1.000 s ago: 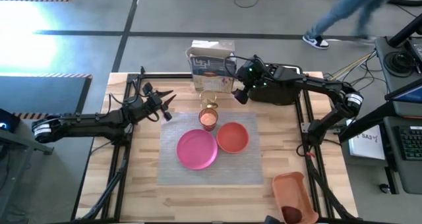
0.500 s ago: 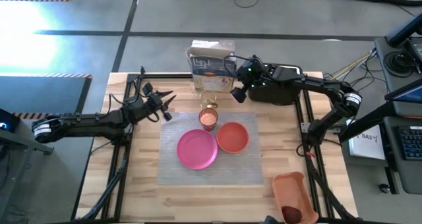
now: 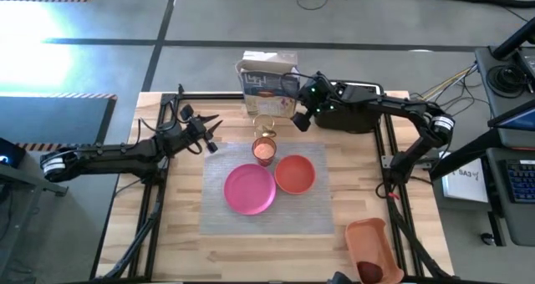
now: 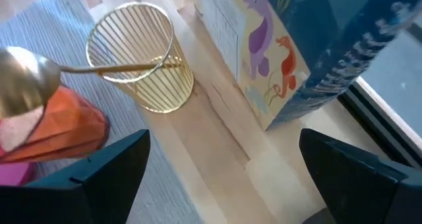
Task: Arrange a breakfast setting
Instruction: Pour the cereals from the cereal box into the orange bowl on the table mat
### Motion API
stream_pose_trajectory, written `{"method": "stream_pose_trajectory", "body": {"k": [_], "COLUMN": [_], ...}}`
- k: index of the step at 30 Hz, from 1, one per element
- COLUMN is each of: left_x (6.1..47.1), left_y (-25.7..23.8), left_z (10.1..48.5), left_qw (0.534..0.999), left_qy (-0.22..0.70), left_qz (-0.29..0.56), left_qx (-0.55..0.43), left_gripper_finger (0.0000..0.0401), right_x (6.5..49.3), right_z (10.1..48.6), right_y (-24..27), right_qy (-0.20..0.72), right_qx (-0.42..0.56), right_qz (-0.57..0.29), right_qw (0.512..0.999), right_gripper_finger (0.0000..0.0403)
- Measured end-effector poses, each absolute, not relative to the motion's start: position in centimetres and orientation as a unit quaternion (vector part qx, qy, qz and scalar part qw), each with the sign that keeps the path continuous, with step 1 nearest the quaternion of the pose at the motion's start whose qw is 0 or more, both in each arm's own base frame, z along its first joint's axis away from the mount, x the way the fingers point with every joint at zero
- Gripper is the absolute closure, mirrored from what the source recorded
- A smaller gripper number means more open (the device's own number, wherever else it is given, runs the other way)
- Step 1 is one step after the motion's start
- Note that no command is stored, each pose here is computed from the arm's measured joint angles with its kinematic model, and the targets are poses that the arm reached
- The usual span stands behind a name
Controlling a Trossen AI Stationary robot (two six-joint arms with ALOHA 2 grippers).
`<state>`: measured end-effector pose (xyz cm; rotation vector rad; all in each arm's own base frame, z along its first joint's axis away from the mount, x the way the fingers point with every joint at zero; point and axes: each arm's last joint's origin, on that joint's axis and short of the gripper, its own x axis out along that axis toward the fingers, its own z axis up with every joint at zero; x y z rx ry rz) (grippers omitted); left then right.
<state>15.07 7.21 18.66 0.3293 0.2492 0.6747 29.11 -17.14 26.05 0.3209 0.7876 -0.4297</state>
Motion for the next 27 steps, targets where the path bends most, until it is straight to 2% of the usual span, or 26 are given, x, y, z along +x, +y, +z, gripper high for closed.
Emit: {"method": "stream_pose_trajectory", "body": {"k": [13,27], "left_x": [15.1,15.0], "left_y": [7.2,7.2], "left_z": [18.6,18.6], "left_qw": [0.925,0.926], "left_qy": [0.120,0.115], "left_qz": [0.330,0.333], "left_qx": [0.146,0.137], "left_gripper_finger": [0.0316,0.0316], "right_x": [27.0,24.8], "right_z": [27.2,27.4], "right_y": [-20.3,-23.7], "right_qy": [0.362,0.290], "right_qx": [0.069,0.008], "right_qz": [-0.221,-0.166], "right_qw": [0.903,0.942], "right_gripper_finger": [0.0023,0.0023]}}
